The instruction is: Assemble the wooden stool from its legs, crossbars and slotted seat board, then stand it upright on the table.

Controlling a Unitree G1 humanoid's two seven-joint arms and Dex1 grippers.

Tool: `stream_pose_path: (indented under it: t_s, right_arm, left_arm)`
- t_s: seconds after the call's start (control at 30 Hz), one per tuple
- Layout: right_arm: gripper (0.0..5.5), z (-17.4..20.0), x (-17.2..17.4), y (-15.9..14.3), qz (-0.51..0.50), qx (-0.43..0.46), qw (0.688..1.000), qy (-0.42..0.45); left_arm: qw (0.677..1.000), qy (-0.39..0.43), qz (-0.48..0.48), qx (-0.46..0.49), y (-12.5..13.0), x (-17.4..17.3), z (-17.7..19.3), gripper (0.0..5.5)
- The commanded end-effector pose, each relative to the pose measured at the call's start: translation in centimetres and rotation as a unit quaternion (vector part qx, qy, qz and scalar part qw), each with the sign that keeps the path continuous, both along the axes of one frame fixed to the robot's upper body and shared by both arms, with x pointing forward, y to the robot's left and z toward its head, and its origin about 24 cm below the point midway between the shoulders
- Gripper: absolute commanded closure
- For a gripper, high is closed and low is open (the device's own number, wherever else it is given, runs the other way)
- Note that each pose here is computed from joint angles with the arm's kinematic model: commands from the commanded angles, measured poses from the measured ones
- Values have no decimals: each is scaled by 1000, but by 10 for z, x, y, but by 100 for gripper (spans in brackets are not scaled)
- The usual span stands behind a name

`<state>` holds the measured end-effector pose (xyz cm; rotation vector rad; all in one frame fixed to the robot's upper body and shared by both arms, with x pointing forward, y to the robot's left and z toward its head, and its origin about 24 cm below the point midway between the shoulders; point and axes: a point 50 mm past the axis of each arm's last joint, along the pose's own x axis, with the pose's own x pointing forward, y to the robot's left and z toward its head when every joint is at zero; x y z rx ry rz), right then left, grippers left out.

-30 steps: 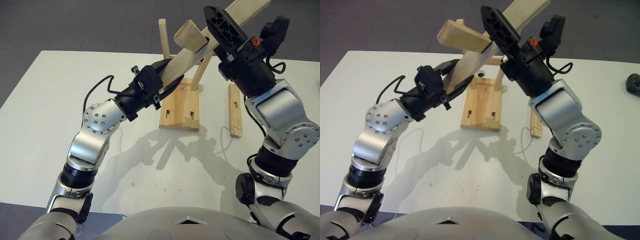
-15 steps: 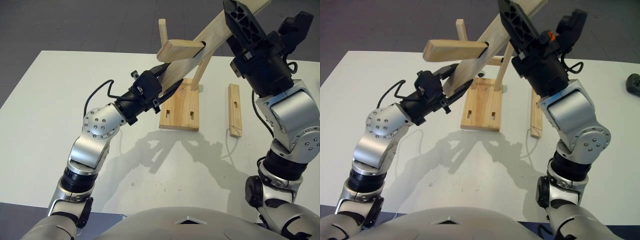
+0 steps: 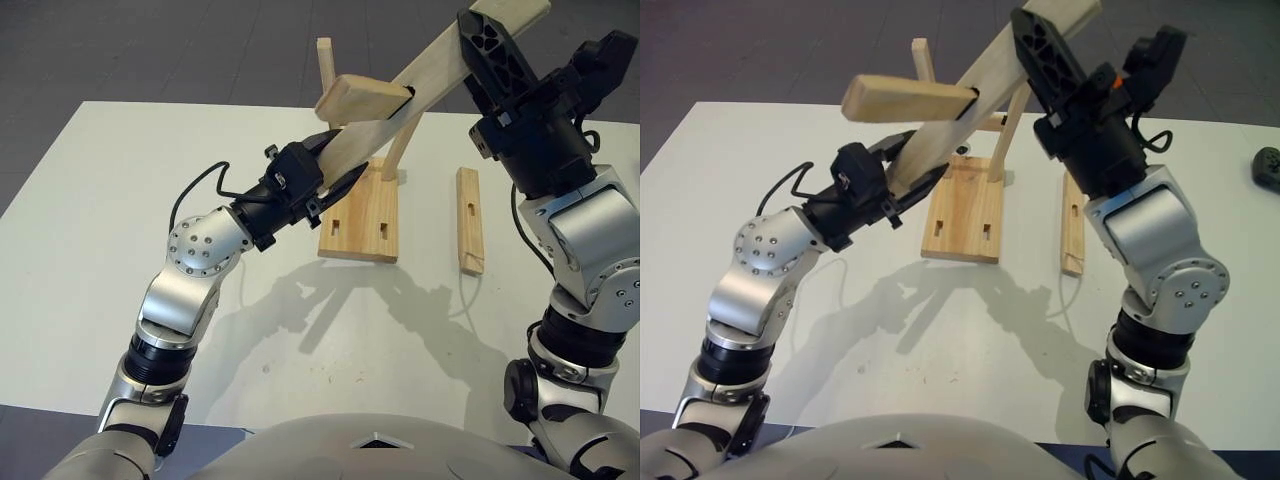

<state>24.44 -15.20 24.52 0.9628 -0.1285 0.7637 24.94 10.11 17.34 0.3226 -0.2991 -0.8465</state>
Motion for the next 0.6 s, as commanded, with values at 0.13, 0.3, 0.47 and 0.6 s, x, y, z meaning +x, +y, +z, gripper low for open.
stream_pose_path:
  t_s: [0.13,0.3,0.47,0.6]
  right_arm:
    - [448,-17,18,-19,-150,-63,986,45]
    - [448,-31,15,-26,-211,-133,967,54]
    - [448,-54,3,-28,-262,-242,933,49]
    - [448,-70,-5,-26,-276,-267,921,63]
  left_arm:
    - [994,107,-3,-37,26,-2,-3,180]
    - [988,142,35,-44,53,-3,-2,110]
    - [951,81,260,-149,89,21,10,31]
    - [924,74,334,-174,95,24,3,10]
